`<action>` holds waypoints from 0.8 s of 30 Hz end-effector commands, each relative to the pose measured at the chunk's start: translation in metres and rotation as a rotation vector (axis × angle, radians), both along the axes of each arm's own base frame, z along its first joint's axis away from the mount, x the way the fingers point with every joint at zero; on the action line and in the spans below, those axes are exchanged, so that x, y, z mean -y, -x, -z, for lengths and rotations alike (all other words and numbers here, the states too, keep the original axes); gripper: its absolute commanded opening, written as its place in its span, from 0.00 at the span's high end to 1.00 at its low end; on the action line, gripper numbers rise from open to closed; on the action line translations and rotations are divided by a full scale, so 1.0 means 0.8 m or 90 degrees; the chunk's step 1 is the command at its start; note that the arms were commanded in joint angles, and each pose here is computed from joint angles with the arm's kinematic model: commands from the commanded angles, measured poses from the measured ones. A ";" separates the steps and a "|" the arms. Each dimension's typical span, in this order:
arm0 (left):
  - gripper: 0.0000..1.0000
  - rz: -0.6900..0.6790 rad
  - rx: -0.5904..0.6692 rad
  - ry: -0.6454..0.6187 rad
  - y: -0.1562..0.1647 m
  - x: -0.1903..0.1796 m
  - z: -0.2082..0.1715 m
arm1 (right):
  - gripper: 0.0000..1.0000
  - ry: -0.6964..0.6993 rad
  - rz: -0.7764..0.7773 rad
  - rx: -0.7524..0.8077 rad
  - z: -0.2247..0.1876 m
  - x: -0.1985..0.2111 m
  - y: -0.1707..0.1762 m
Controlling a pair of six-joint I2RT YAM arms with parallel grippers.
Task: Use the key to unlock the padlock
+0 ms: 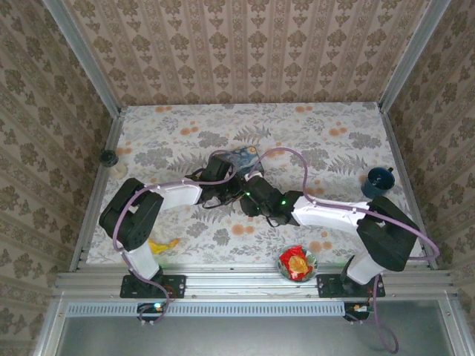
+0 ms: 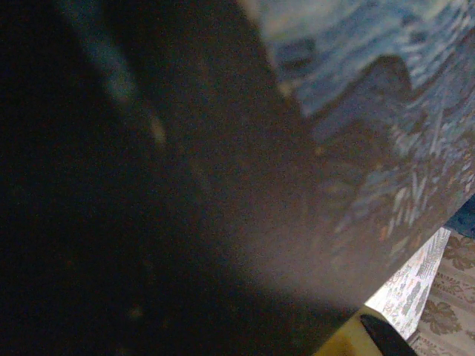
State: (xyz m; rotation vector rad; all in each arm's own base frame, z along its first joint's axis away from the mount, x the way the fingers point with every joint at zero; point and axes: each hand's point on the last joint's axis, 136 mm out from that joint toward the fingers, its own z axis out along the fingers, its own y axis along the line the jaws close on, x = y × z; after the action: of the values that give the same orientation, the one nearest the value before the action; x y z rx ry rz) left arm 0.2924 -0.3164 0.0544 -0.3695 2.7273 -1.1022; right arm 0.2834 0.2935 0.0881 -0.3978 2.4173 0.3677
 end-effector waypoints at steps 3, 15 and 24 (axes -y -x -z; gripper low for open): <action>1.00 -0.001 -0.026 0.021 0.008 -0.002 -0.007 | 0.66 0.055 0.003 0.015 0.007 -0.001 -0.012; 1.00 -0.004 -0.032 0.028 0.006 -0.001 -0.005 | 0.71 0.085 0.021 0.019 0.023 -0.001 -0.023; 1.00 -0.009 -0.037 0.036 0.005 0.001 -0.003 | 0.74 0.086 0.021 0.018 0.027 -0.008 -0.028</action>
State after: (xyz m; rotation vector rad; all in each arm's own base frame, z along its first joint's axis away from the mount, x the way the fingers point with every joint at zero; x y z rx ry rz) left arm 0.2940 -0.3176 0.0576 -0.3847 2.7201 -1.1365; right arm 0.3007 0.2986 0.0639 -0.4126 2.4433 0.2284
